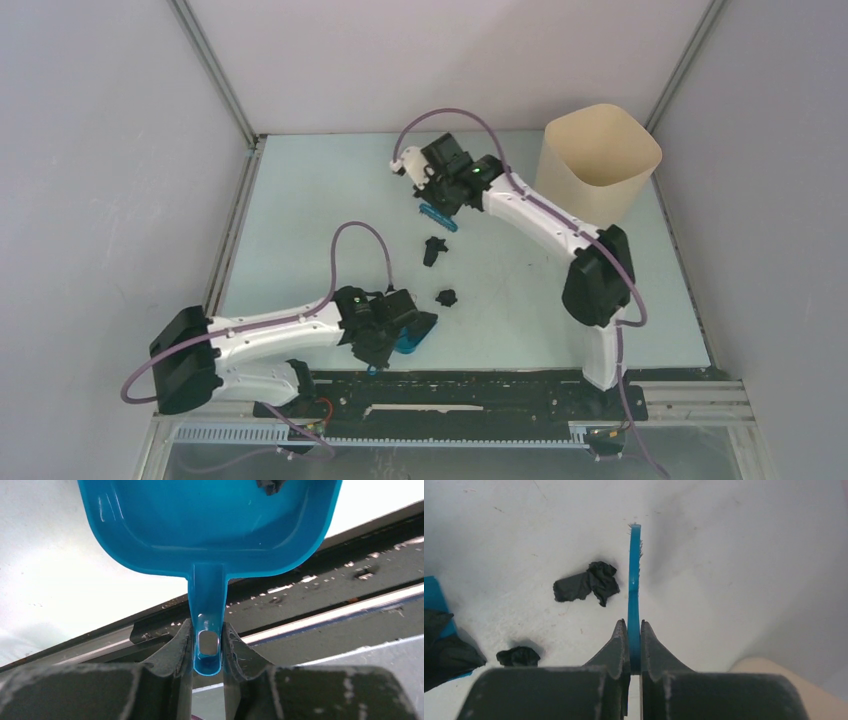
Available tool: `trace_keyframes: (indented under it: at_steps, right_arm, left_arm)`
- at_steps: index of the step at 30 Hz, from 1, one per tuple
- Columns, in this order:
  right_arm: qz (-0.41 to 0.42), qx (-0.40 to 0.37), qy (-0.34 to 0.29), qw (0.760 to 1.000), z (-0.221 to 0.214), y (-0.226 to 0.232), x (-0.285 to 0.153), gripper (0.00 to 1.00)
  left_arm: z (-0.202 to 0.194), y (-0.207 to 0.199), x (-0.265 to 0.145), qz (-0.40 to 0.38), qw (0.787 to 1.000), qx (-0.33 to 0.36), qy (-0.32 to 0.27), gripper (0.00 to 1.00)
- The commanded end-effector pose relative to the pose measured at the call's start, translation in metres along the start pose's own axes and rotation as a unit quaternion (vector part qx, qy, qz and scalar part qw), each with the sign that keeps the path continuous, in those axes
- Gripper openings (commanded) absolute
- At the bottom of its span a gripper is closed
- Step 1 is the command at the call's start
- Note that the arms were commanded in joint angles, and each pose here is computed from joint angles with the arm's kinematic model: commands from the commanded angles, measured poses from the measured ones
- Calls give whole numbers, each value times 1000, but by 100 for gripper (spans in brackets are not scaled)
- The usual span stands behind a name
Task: Sweep away the paper scraps from the table
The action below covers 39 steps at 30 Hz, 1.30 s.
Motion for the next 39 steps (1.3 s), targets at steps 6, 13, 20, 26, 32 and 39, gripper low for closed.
trace_keyframes:
  at_steps: [6, 13, 20, 26, 32, 39]
  right_arm:
    - [110, -2, 107, 988, -35, 68, 6, 0]
    - [285, 53, 89, 953, -47, 119, -69, 0]
    - [300, 119, 27, 946, -34, 93, -107, 0]
    - [224, 204, -30, 952, -33, 23, -125, 0]
    - [113, 210, 16, 971, -76, 1, -120, 0]
    - [35, 190, 79, 978, -122, -4, -99, 0]
  left_arm:
    - [16, 2, 19, 48, 998, 30, 16, 0]
    - [34, -2, 22, 62, 997, 48, 7, 0]
    - [44, -2, 10, 63, 996, 39, -42, 0]
    - [31, 3, -10, 54, 995, 13, -79, 0]
    - [-6, 13, -31, 38, 997, -14, -62, 0]
    - [-34, -12, -31, -33, 997, 15, -61, 0]
Point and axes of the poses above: each gripper's point midway between its finger pads, its own x axis out along the fingers, its own y axis along the line the jaws close on, z = x × y, the point moved 4 cm from there along -x, back along the fingers, and after that the axes turned 9 degrees about x, right-handed, at the moved point
